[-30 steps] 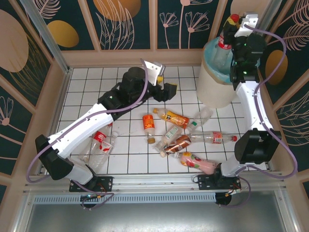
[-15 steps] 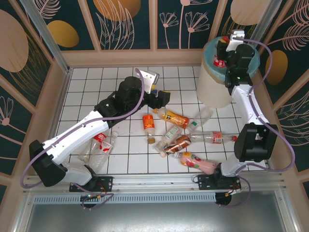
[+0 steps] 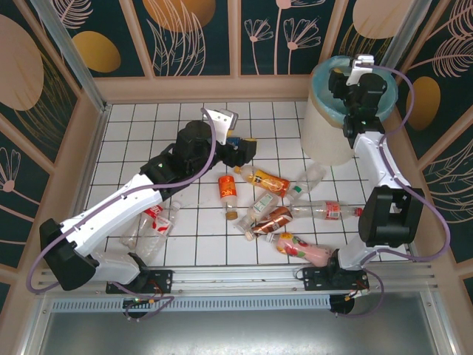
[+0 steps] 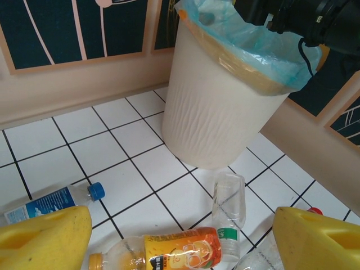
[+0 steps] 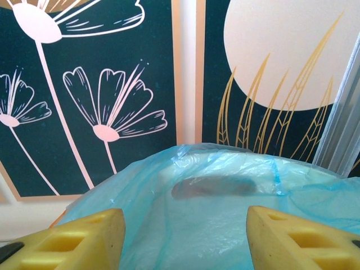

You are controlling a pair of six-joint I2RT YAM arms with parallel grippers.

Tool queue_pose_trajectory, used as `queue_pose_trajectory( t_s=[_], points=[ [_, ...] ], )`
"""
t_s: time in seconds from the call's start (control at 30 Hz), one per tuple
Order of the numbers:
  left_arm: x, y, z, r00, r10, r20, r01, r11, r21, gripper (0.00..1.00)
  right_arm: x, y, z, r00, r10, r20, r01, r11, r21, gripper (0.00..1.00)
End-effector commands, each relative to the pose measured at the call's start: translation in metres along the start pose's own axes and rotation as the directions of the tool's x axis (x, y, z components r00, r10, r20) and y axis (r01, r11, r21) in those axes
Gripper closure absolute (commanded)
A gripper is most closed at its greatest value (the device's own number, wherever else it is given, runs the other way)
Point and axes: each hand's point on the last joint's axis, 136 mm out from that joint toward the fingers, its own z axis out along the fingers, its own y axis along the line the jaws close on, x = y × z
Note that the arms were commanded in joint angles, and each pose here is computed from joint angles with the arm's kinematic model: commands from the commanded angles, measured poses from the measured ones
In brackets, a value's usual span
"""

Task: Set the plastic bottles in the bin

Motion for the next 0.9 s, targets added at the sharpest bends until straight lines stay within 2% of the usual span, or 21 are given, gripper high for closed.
queue_pose_trajectory(
  t_s=[0.0, 0.23, 0.5, 0.57, 0.67, 0.87],
  points=[
    [-0.011, -0.002, -0.007, 0.999, 0.007, 0.051, -0.007, 1.0, -0.001, 0.16, -0.042, -0.005, -0.021, 0.994, -0.002, 0.11, -0.001, 1.0, 0.02, 0.41],
    [-0.007, 0.001, -0.01, 0.999, 0.007, 0.05, -0.006, 1.0, -0.013, 0.16, -0.066, 0.001, -0.04, 0.987, 0.035, 0.156, -0.032, 0.999, -0.019, 0.39],
    [0.0, 0.016, -0.018, 0.999, 0.013, 0.05, -0.009, 0.996, -0.085, 0.14, -0.106, 0.054, -0.101, 0.961, 0.234, 0.145, -0.19, 0.945, -0.265, 0.38],
    [0.001, 0.022, -0.019, 0.998, -0.001, 0.057, 0.008, 0.993, -0.115, 0.13, -0.096, 0.087, -0.122, 0.956, 0.274, 0.102, -0.225, 0.912, -0.343, 0.38],
    [0.006, 0.031, -0.022, 0.998, -0.026, 0.053, 0.035, 0.986, -0.162, 0.13, -0.073, 0.144, -0.153, 0.973, 0.226, 0.04, -0.187, 0.882, -0.432, 0.38],
    [0.025, 0.045, -0.032, 0.995, -0.092, 0.046, 0.1, 0.972, -0.211, 0.11, -0.01, 0.209, -0.186, 0.977, 0.155, -0.149, -0.212, 0.82, -0.532, 0.38]
  ],
)
